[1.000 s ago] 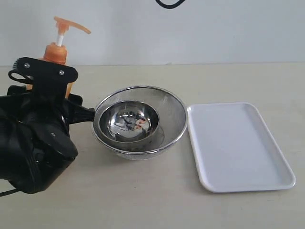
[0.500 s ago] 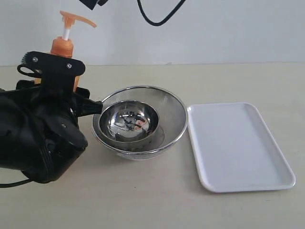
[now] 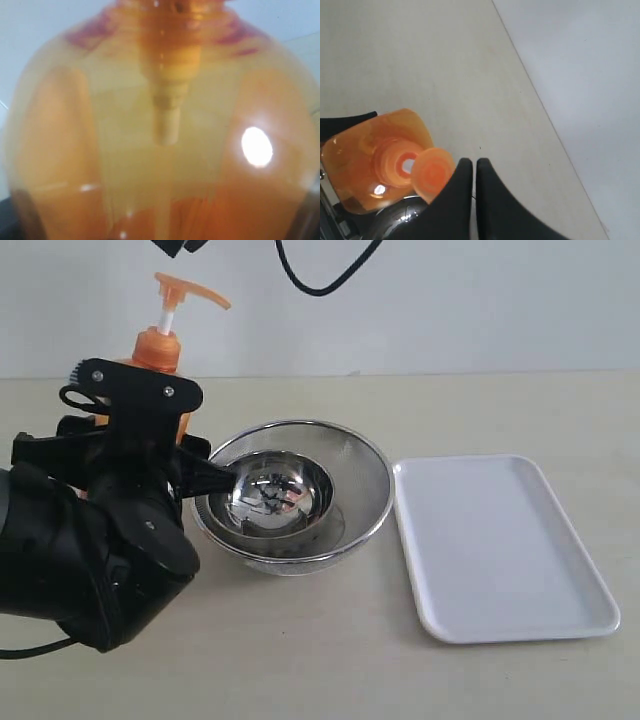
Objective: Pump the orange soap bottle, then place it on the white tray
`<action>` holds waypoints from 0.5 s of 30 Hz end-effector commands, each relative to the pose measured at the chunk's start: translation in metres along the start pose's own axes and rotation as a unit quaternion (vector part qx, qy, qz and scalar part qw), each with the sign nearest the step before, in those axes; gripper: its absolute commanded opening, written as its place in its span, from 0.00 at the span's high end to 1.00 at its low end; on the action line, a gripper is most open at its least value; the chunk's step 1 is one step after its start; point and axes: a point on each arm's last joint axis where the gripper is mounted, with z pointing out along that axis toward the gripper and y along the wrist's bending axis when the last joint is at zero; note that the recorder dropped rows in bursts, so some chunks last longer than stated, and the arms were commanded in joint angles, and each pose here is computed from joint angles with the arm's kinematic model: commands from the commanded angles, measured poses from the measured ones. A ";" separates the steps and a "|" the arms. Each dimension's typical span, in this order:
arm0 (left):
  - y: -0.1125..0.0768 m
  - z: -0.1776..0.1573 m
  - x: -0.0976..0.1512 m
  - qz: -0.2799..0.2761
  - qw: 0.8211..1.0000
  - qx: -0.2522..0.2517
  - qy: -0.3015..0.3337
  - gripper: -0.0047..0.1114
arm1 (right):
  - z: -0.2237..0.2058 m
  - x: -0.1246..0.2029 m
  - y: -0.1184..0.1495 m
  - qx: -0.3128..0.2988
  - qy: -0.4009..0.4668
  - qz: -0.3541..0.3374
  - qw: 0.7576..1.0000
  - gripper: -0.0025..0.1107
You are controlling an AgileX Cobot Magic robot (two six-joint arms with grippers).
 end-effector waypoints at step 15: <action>-0.002 0.001 0.000 0.021 0.999 -0.020 -0.029 0.92 | 0.026 0.011 0.006 -0.050 0.022 0.010 0.998 0.98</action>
